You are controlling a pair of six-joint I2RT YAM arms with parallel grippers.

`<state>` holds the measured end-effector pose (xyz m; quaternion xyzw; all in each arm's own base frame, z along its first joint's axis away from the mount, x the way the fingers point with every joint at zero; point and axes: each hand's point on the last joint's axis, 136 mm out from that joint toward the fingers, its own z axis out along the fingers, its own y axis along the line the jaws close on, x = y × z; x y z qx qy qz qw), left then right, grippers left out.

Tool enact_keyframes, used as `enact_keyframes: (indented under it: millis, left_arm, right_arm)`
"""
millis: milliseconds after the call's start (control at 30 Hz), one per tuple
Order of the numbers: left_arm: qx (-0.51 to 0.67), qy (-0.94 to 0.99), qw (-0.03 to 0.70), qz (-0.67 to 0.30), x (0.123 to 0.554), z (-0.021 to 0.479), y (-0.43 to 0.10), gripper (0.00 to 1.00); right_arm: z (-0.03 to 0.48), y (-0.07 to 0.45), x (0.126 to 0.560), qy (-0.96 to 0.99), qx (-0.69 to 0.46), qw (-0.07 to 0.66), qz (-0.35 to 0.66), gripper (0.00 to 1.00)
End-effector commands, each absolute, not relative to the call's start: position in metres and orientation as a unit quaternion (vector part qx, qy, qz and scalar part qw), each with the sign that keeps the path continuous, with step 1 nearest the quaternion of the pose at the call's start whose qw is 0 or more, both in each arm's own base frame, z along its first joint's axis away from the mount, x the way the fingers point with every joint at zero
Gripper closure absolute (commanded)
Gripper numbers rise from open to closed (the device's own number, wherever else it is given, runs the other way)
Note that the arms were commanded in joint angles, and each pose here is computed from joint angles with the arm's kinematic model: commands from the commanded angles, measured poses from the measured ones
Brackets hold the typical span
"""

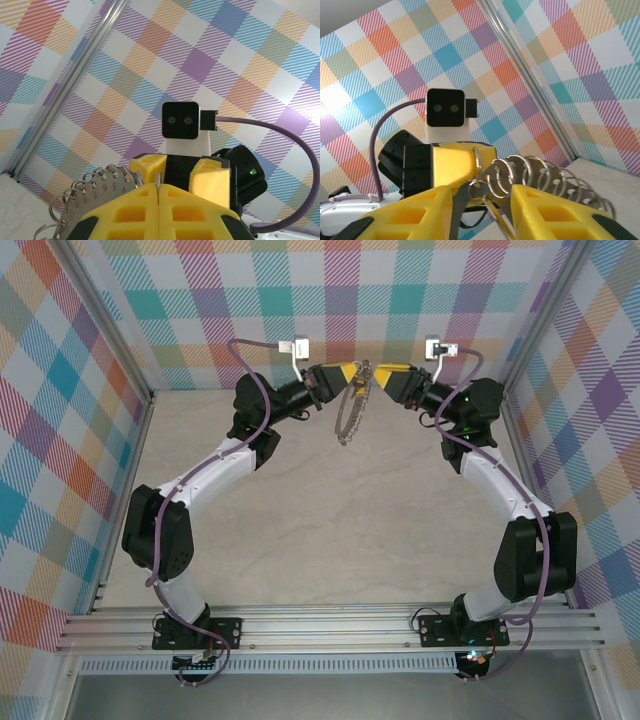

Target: Put the keys on the keyring

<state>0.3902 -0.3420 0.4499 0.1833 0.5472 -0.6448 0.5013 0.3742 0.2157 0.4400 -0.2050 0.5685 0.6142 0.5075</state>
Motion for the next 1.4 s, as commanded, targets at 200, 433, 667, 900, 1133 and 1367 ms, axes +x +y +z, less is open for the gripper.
enact_keyframes:
  millis: [200,433,667,900,1133,1367]
  left_arm:
    - [0.2,0.514,0.522,-0.65,0.379,0.474,-0.337,1.0]
    - [0.201,0.516,0.519,-0.651,0.379,0.472,-0.338,1.0]
    - [0.202,0.518,0.518,-0.65,0.378,0.471,-0.338,1.0]
    - [0.203,0.518,0.515,-0.652,0.377,0.471,-0.339,1.0]
    - [0.205,0.518,0.514,-0.652,0.375,0.471,-0.339,1.0]
    - [0.205,0.521,0.512,-0.652,0.375,0.468,-0.34,1.0]
  right_arm:
    - [0.449,0.221,0.357,0.545,-0.236,0.513,0.62,0.62]
    - [0.455,0.232,0.351,0.539,-0.253,0.507,0.623,0.62]
    - [0.456,0.239,0.357,0.54,-0.254,0.503,0.626,0.62]
    - [0.455,0.242,0.363,0.541,-0.251,0.502,0.626,0.63]
    - [0.451,0.241,0.371,0.55,-0.242,0.509,0.617,0.63]
    - [0.456,0.242,0.372,0.544,-0.244,0.509,0.621,0.64]
